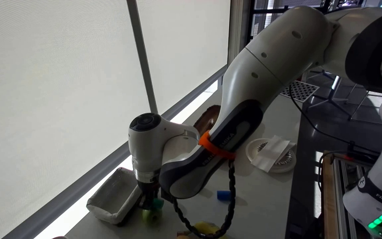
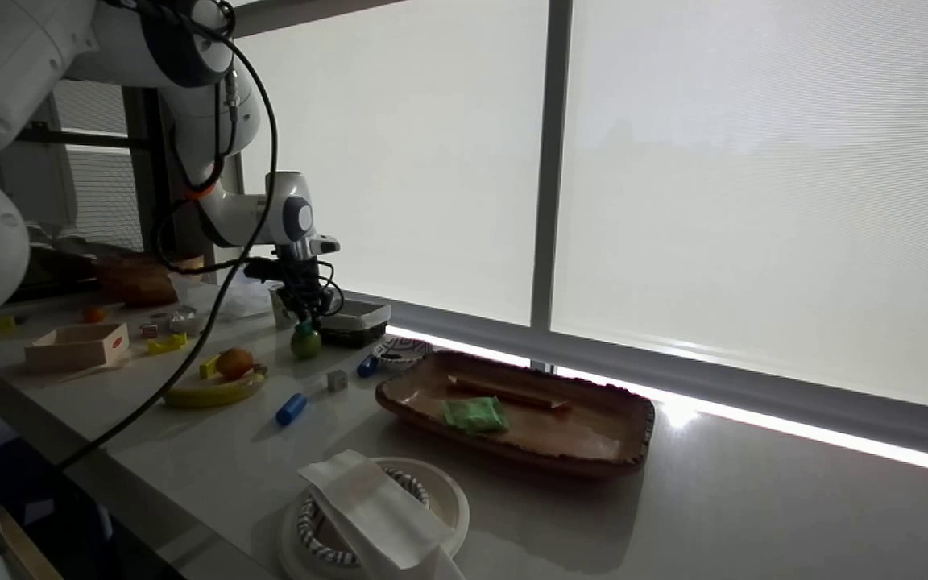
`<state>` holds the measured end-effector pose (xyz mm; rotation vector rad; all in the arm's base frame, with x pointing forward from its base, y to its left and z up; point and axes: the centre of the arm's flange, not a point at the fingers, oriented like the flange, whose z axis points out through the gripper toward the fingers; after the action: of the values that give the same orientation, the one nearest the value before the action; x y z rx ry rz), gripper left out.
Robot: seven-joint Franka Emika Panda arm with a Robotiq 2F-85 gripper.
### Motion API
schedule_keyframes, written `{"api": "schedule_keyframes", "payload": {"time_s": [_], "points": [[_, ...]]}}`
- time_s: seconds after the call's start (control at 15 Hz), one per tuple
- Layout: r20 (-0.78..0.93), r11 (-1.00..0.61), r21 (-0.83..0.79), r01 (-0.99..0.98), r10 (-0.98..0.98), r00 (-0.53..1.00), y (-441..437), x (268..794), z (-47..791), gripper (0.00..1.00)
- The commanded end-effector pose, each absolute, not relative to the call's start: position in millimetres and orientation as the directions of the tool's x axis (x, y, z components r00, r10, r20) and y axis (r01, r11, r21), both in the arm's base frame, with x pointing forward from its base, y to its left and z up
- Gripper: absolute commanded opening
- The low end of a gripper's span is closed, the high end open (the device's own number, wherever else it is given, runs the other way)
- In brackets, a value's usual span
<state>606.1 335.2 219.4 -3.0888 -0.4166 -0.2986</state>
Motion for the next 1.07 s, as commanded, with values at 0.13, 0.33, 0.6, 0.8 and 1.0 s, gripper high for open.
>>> {"api": "schedule_keyframes", "payload": {"time_s": [0.13, 0.33, 0.6, 0.8, 1.0], "points": [[0.273, -0.976, 0.037, 0.213, 0.215, 0.938, 300, 601, 209, 0.08], [0.287, -0.978, 0.021, 0.209, 0.206, 0.935, 289, 603, 207, 0.08], [0.321, -0.975, -0.046, 0.219, 0.193, 0.927, 285, 603, 199, 0.08], [0.297, -0.972, -0.102, 0.21, 0.172, 0.939, 283, 599, 190, 0.08], [0.271, -0.97, -0.133, 0.202, 0.16, 0.949, 280, 597, 183, 0.08]]}}
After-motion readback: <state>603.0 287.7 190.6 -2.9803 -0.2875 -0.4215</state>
